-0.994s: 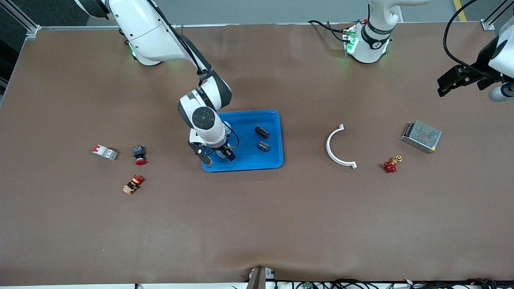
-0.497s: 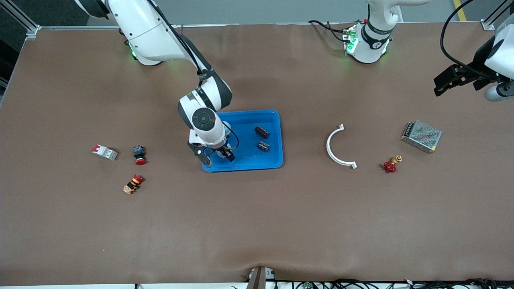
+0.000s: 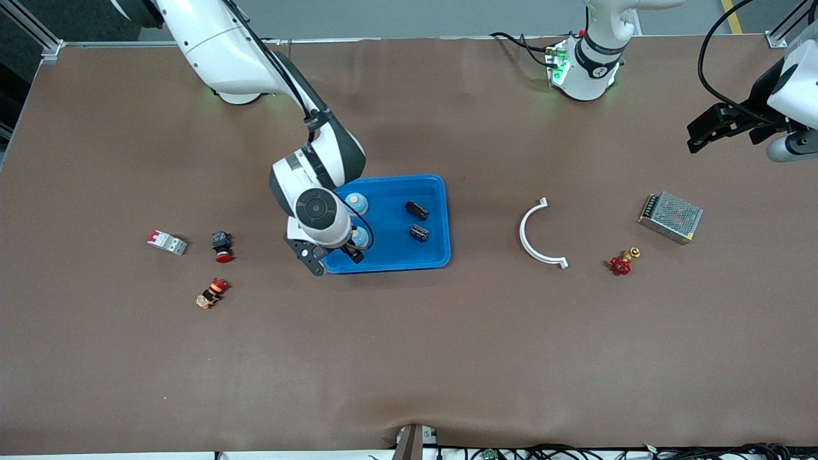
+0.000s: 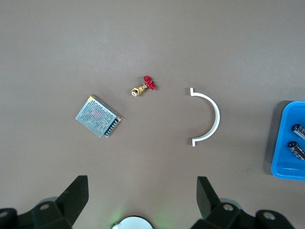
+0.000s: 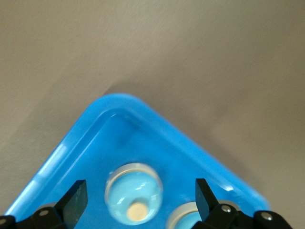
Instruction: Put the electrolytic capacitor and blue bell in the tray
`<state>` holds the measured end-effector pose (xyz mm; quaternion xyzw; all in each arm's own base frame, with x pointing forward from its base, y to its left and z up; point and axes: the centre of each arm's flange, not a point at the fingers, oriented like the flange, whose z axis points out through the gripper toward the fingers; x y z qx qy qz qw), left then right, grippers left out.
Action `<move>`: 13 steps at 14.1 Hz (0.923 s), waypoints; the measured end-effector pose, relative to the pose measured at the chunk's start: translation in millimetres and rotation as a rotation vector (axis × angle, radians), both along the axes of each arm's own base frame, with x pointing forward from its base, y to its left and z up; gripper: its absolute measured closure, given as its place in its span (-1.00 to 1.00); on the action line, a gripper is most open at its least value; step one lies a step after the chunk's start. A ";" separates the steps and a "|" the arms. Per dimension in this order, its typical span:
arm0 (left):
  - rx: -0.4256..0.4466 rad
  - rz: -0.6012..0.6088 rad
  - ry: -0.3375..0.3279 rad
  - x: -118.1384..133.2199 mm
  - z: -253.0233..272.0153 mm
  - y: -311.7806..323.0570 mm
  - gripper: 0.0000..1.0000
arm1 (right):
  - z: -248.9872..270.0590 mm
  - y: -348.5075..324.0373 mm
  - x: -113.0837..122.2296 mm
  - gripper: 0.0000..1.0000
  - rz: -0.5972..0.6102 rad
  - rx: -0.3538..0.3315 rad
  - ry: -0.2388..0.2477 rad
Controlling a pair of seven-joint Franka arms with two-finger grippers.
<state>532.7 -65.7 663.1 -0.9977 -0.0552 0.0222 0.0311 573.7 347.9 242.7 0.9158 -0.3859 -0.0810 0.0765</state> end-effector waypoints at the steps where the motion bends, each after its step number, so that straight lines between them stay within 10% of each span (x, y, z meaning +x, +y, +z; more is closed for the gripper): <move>1: 0.000 0.000 0.000 0.0 0.0 0.0 -1.00 | 5.2 -8.1 4.0 -1.00 0.035 -0.005 0.032; 8: 0.000 0.000 0.000 0.0 -0.1 -0.2 -1.00 | 15.8 -96.1 27.2 -1.00 0.303 0.027 0.241; 13: 0.000 0.000 0.001 0.0 -0.2 -0.2 -1.00 | 41.7 -146.2 40.7 -1.00 0.422 -0.065 0.273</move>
